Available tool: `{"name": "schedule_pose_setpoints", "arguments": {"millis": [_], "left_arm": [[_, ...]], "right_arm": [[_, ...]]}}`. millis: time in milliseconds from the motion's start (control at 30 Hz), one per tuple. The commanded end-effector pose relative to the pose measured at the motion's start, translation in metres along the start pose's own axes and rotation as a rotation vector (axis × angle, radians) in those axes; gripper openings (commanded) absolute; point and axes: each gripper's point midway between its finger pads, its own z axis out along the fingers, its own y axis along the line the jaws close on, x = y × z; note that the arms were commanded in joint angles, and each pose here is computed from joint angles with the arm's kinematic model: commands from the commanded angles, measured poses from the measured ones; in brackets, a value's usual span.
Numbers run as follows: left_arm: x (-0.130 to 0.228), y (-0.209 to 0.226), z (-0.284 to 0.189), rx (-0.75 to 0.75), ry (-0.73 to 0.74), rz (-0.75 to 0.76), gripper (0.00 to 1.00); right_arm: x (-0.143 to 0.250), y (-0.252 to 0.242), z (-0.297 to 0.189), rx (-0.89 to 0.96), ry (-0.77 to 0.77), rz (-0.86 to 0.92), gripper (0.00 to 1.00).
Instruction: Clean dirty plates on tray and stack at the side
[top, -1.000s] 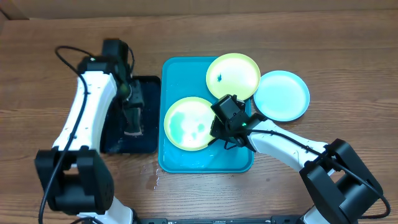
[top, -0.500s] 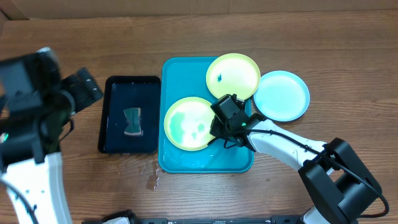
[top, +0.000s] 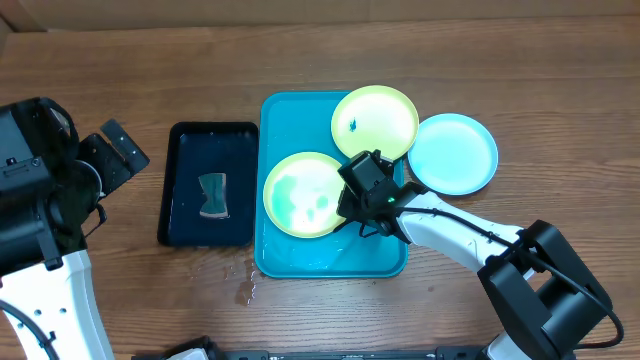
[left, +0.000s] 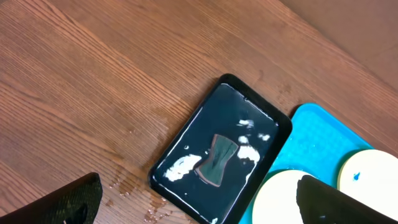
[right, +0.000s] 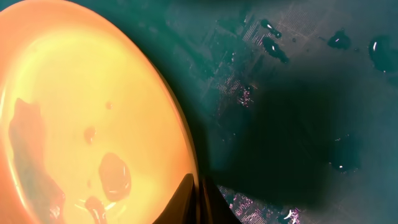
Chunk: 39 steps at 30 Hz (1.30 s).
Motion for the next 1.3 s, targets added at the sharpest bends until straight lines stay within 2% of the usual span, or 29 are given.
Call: {"name": "schedule_pose_setpoints", "arguments": {"millis": [0, 67, 133, 200, 267, 400, 500, 600, 767, 900, 1033, 1267], "left_arm": [[-0.003, 0.003, 0.002, -0.016, -0.004, -0.027, 1.0], [-0.003, 0.003, 0.003, -0.017, -0.001, -0.027, 1.0], [-0.003, 0.003, 0.003, -0.018, 0.0, -0.027, 1.0], [-0.003, 0.003, 0.003, -0.018, 0.0, -0.027, 1.0], [-0.003, 0.003, 0.003, -0.018, 0.0, -0.027, 1.0], [-0.003, 0.003, 0.003, -0.018, 0.0, -0.027, 1.0], [-0.003, 0.003, 0.003, -0.018, 0.0, -0.027, 1.0], [-0.003, 0.003, 0.003, -0.018, 0.0, -0.027, 1.0], [-0.003, 0.003, 0.003, -0.018, 0.0, -0.027, 1.0], [-0.003, 0.003, 0.003, -0.018, 0.0, -0.027, 1.0], [-0.003, 0.003, 0.003, -0.018, 0.0, -0.027, 1.0], [-0.003, 0.003, 0.003, -0.018, 0.0, -0.027, 1.0]], "right_arm": [[-0.003, 0.0, 0.001, 0.007, -0.015, -0.002, 0.19], [-0.003, 0.001, 0.001, 0.004, -0.016, -0.002, 0.24], [-0.003, 0.0, 0.002, 0.006, -0.016, -0.002, 0.23], [-0.002, -0.001, 0.003, 0.01, -0.013, -0.002, 0.17], [-0.002, -0.001, 0.004, 0.009, -0.013, 0.001, 0.06], [0.002, -0.001, 0.001, 0.006, 0.019, -0.002, 0.04], [-0.005, 0.002, -0.021, -0.003, 0.068, 0.031, 0.04], [-0.029, 0.016, -0.058, -0.07, 0.069, 0.008, 0.04], [-0.057, 0.04, -0.108, -0.126, 0.024, -0.009, 0.04], [-0.07, 0.057, -0.126, -0.132, -0.039, -0.026, 0.04], [-0.074, 0.079, -0.127, -0.154, -0.122, -0.042, 0.04], [-0.056, 0.126, -0.093, -0.208, -0.185, -0.128, 0.04]]}}
